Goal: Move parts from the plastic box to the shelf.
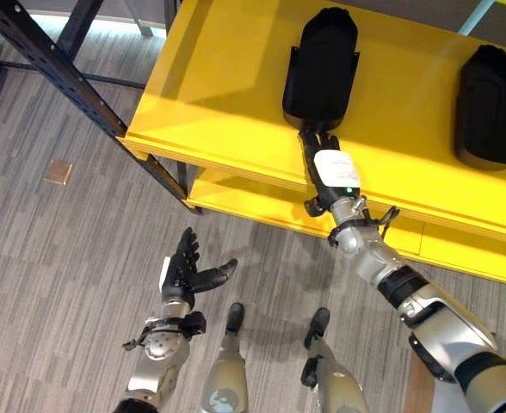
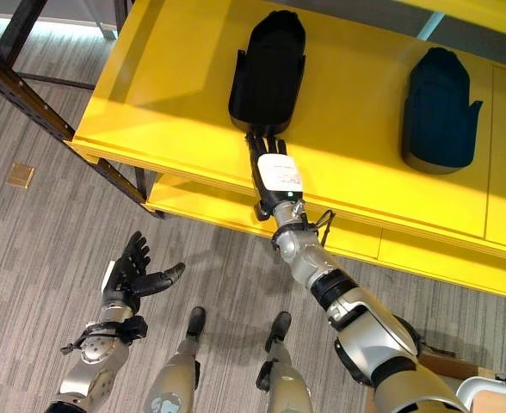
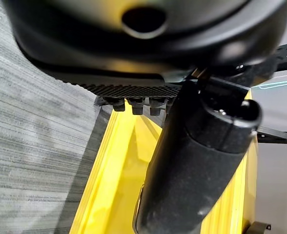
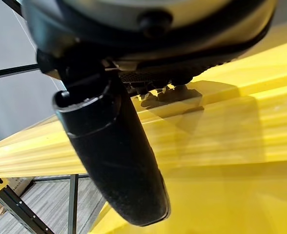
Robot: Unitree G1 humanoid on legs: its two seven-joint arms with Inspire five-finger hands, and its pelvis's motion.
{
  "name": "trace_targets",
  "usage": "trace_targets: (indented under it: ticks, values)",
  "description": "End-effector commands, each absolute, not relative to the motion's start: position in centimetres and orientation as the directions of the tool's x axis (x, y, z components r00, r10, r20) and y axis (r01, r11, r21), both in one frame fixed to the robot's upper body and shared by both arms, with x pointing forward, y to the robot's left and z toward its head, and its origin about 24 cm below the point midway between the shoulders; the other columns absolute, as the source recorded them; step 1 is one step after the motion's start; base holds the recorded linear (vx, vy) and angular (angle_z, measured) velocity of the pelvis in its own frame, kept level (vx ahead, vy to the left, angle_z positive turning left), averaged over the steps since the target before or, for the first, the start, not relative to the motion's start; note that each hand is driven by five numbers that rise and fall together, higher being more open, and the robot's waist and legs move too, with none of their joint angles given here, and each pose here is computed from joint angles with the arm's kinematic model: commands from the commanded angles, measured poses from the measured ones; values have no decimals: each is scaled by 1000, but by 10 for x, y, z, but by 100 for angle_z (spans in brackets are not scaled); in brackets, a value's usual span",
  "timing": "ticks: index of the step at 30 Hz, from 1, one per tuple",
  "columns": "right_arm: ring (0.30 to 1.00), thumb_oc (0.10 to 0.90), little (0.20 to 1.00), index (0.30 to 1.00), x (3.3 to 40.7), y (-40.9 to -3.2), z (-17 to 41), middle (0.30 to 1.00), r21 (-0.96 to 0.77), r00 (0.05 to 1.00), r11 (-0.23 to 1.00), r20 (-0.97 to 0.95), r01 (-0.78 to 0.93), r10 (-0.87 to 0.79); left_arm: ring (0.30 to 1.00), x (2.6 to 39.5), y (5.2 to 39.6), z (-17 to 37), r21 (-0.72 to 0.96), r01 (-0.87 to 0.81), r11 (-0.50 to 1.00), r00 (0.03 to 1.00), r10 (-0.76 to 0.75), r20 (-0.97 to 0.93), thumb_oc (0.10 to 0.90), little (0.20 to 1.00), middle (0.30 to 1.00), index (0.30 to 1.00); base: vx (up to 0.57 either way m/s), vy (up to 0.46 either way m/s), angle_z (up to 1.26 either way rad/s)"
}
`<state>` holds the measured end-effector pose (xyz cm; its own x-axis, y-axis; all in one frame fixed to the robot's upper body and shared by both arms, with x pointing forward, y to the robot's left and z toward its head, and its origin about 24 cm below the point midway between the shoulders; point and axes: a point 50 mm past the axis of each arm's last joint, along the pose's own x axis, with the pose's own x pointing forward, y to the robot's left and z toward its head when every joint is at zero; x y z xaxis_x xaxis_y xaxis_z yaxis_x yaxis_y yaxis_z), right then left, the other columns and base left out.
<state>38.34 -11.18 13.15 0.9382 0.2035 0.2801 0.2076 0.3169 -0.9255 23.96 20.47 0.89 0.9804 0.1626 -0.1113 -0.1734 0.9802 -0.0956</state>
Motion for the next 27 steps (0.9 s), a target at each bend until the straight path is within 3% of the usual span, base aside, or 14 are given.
trace_targets:
  ticks: [1,6,11,14,27]
  values:
    - [1000,900,1000,1000,395,-94,178,1000,-883,894,373,384,284,229,1000,250,204,54,-113,-116,987,983,130,129,900,1000,1000,1000,0,0,0]
    - [1000,900,1000,1000,386,-87,172,1000,-880,882,401,381,254,277,1000,250,205,52,-109,-131,985,982,144,122,900,1000,1000,1000,0,0,0]
    - [1000,900,1000,1000,353,-82,161,1000,-833,832,521,415,184,369,1000,248,209,49,-99,-174,980,977,185,109,900,1000,1000,1000,0,0,0]
    - [1000,900,1000,1000,328,-100,157,1000,-780,814,603,454,168,361,1000,245,215,49,-80,-207,975,970,215,111,900,1000,1000,1000,-4,8,-5]
    - [1000,900,1000,1000,269,-136,153,1000,-668,793,743,475,42,382,1000,230,227,31,-2,-230,973,973,229,35,900,1000,1000,1000,23,29,-17]
